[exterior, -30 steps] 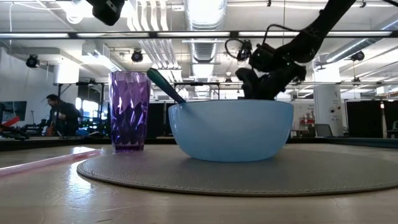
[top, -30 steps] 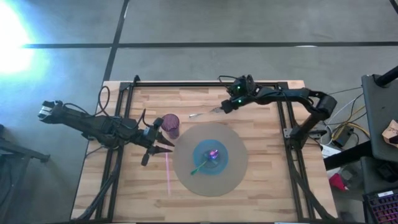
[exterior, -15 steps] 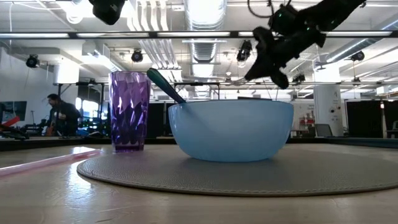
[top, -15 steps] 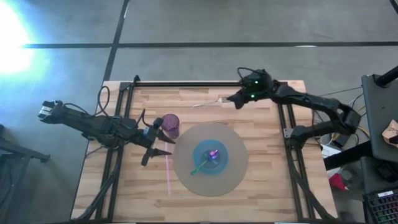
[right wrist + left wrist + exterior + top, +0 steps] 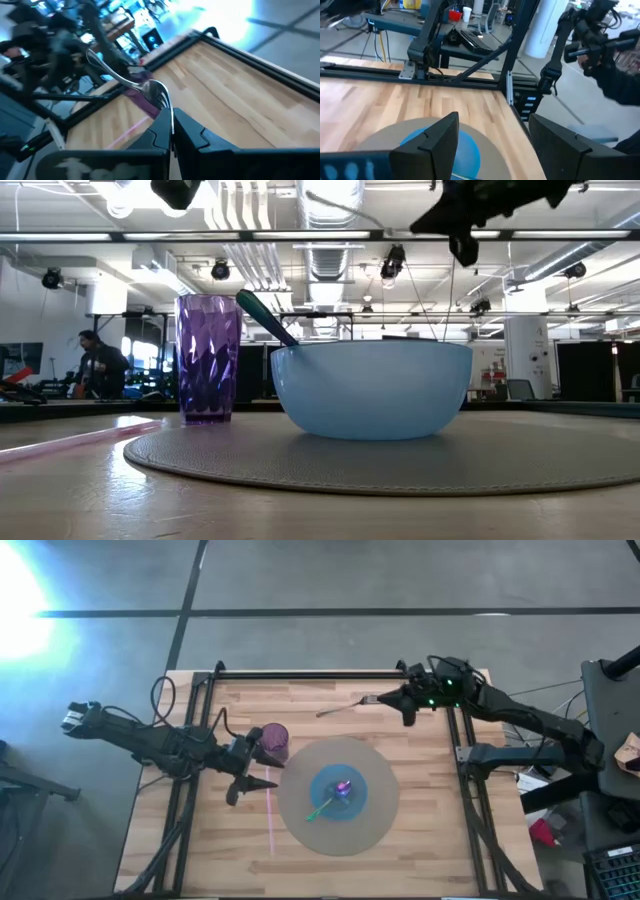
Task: Pick & Place Utensil
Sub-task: Put the purple spoon into the bowl
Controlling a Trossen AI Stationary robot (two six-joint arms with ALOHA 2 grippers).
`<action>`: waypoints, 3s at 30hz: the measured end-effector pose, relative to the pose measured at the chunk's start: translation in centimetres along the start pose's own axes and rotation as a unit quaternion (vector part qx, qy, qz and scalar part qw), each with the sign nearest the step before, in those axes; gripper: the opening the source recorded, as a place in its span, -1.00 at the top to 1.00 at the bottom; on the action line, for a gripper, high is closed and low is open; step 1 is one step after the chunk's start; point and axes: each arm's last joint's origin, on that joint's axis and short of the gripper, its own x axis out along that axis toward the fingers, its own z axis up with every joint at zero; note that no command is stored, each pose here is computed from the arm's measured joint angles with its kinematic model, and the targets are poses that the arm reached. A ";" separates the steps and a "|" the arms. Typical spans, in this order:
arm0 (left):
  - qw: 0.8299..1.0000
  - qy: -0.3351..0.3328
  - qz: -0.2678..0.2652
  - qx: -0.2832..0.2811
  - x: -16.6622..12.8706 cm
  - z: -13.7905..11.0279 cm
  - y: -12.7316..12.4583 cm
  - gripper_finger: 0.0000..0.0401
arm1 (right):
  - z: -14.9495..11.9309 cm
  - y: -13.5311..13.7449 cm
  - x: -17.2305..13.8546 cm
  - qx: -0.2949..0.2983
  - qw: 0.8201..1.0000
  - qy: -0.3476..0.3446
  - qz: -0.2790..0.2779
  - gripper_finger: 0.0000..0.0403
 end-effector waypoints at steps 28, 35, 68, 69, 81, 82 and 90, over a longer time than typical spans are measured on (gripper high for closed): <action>0.995 -0.081 -0.014 0.064 4.3 0.0 -0.1 -0.17 | -3.2 9.1 -0.9 -0.093 0.990 -0.086 0.066 0.96; 0.985 -0.135 0.008 0.111 4.6 0.7 -0.2 -0.17 | -3.1 9.9 -1.0 -0.110 0.981 -0.130 0.094 0.96; 0.958 -0.200 0.113 0.169 6.0 0.9 0.3 -0.16 | -9.1 11.1 4.7 -0.116 0.956 -0.252 0.096 0.96; 0.957 -0.202 0.122 0.171 6.0 0.9 0.4 -0.15 | -9.2 11.2 4.8 -0.115 0.955 -0.255 0.099 0.96; 0.952 -0.218 0.136 0.167 6.1 1.1 0.5 -0.15 | -10.5 11.3 7.0 -0.112 0.945 -0.291 0.097 0.96; 0.952 -0.219 0.136 0.167 6.1 1.1 0.4 -0.16 | -10.5 11.3 7.2 -0.113 0.945 -0.292 0.095 0.96; 0.949 -0.233 0.135 0.164 6.0 1.4 0.4 -0.16 | -11.1 11.4 8.6 -0.117 0.948 -0.286 0.079 0.96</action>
